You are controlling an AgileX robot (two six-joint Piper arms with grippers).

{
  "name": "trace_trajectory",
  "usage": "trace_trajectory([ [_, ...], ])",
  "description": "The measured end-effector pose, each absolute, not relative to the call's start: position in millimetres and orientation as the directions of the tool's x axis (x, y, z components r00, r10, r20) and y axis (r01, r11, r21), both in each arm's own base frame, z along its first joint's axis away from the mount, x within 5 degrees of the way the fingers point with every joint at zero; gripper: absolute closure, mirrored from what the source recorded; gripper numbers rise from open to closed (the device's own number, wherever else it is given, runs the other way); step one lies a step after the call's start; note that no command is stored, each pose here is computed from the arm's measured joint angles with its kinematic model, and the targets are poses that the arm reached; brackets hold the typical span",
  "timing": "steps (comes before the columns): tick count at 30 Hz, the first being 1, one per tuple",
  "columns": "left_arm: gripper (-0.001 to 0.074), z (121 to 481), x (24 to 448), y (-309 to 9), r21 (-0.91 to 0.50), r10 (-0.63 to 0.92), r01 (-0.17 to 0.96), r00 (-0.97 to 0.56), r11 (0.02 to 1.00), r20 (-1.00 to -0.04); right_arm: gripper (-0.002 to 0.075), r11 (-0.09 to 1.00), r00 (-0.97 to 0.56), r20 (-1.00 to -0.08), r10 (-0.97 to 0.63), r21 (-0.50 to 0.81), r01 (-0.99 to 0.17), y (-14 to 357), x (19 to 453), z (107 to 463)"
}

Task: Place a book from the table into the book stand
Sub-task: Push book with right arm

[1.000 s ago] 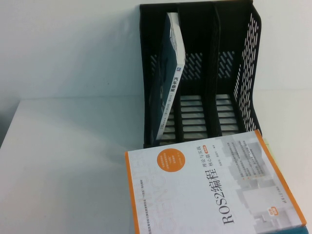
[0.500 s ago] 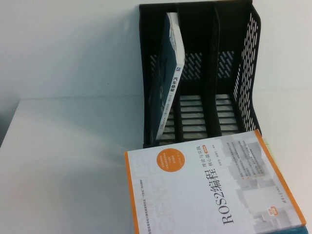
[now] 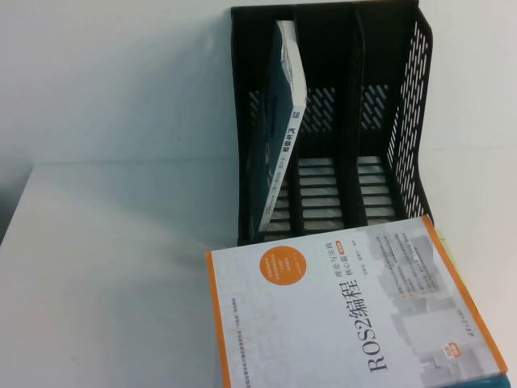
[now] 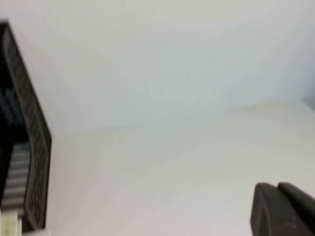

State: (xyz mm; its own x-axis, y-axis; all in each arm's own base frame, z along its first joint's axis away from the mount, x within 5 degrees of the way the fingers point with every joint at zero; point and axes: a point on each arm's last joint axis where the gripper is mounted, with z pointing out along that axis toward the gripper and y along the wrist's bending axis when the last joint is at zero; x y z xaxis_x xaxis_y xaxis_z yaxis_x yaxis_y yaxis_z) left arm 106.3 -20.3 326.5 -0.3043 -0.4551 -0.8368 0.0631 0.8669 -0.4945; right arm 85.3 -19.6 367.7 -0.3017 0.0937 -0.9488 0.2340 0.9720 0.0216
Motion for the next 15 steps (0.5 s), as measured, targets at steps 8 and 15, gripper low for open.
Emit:
trace_trajectory([
  [8, 0.0738, 321.8, 119.4, -23.6, -0.534, -0.486, 0.039, -0.363, 0.845, -0.795, 0.0729, 0.998, -0.664, -0.747, -0.031, -0.056, 0.017, 4.7, 134.5, 327.9],
  [15, 0.0738, 300.2, 153.7, -32.0, -0.503, -0.428, -0.055, -0.608, 0.863, -0.669, 0.0729, 0.995, -0.743, -0.668, -0.024, 0.055, -0.082, 30.2, 167.1, 306.4],
])
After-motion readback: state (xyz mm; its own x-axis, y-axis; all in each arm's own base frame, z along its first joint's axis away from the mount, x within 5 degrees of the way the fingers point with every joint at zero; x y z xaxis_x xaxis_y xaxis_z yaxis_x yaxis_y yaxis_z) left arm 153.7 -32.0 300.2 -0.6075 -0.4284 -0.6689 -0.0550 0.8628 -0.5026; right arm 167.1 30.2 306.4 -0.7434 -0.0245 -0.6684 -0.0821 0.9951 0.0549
